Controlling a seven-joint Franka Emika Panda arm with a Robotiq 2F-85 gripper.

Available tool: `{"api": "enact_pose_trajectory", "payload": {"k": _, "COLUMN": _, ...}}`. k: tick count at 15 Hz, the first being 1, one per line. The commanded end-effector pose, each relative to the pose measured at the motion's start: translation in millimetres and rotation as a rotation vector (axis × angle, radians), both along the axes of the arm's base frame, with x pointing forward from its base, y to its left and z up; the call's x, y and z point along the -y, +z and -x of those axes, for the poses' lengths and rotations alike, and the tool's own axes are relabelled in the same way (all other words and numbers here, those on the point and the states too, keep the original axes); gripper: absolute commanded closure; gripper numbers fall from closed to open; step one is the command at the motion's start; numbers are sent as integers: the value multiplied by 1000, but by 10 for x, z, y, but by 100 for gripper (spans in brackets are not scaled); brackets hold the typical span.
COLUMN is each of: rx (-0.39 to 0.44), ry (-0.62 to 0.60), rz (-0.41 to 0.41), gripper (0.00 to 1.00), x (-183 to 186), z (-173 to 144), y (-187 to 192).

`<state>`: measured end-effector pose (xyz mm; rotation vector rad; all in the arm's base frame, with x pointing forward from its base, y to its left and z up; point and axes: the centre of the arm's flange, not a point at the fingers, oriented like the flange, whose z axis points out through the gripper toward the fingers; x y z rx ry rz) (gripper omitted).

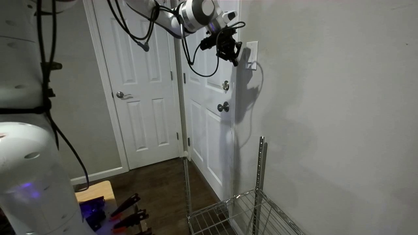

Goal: Switch off the light

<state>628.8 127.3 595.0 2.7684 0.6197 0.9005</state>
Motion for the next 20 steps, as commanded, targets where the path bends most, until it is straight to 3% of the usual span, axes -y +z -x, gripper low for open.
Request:
{"api": "enact_pose_trajectory", "payload": {"k": 1, "rx": 72, "ry": -2, "rz": 43, "gripper": 98, "x": -9, "z": -110, "y": -15}}
{"api": "enact_pose_trajectory", "payload": {"k": 6, "rx": 155, "ry": 1, "rz": 76, "gripper": 98, "x": 19, "z": -252, "y": -2}}
{"api": "enact_pose_trajectory", "payload": {"k": 20, "rx": 208, "ry": 3, "rz": 145, "gripper": 98, "x": -64, "z": -505, "y": -28}}
